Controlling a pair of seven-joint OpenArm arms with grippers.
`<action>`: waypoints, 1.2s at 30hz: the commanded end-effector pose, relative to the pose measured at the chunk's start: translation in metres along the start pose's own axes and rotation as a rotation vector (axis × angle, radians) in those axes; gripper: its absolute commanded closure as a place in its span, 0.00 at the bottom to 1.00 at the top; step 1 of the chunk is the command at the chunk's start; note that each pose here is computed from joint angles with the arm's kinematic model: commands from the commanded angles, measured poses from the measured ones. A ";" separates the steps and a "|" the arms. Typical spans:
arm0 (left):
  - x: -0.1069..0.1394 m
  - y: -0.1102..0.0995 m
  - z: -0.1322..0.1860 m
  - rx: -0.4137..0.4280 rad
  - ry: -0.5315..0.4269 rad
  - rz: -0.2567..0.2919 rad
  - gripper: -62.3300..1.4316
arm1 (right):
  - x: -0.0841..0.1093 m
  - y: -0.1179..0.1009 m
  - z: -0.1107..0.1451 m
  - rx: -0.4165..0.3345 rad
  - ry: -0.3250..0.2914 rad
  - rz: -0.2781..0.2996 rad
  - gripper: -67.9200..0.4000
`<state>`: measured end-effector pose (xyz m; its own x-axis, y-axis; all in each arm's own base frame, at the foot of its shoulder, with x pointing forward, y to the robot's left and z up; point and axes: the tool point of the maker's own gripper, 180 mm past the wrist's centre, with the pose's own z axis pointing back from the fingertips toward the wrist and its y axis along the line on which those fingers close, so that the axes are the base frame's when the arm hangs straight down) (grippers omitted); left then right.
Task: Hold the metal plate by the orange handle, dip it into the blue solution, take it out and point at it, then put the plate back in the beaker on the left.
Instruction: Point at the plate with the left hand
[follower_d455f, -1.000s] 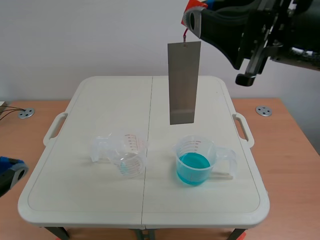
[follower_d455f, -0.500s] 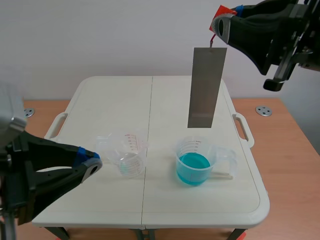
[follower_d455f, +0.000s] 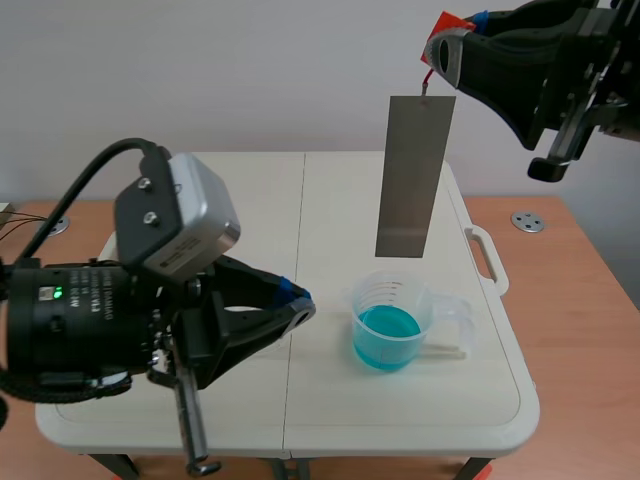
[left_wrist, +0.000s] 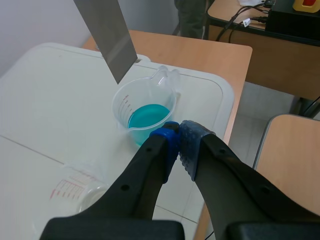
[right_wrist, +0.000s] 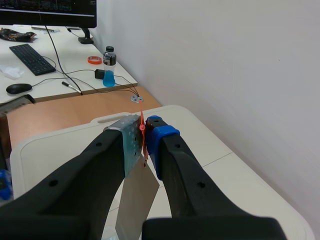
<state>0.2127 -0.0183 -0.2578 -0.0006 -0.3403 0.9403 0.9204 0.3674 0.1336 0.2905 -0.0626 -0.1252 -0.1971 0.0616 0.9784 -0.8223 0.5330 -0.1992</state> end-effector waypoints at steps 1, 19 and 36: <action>0.015 0.004 -0.007 0.007 -0.059 0.001 0.92 | 0.013 0.000 0.000 0.011 -0.035 0.021 0.98; 0.021 0.042 -0.067 0.092 -0.096 0.005 0.92 | 0.012 0.000 0.000 0.011 -0.028 0.021 0.98; 0.017 0.050 -0.075 0.122 -0.076 -0.006 0.92 | 0.012 0.000 0.000 0.011 -0.028 0.022 0.98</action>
<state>0.2877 -0.0677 -0.2678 -0.0237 -0.3051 0.9520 0.8669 0.4681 0.1716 0.2906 -0.0627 -0.1259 -0.1951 0.0648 0.9786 -0.8223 0.5330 -0.1992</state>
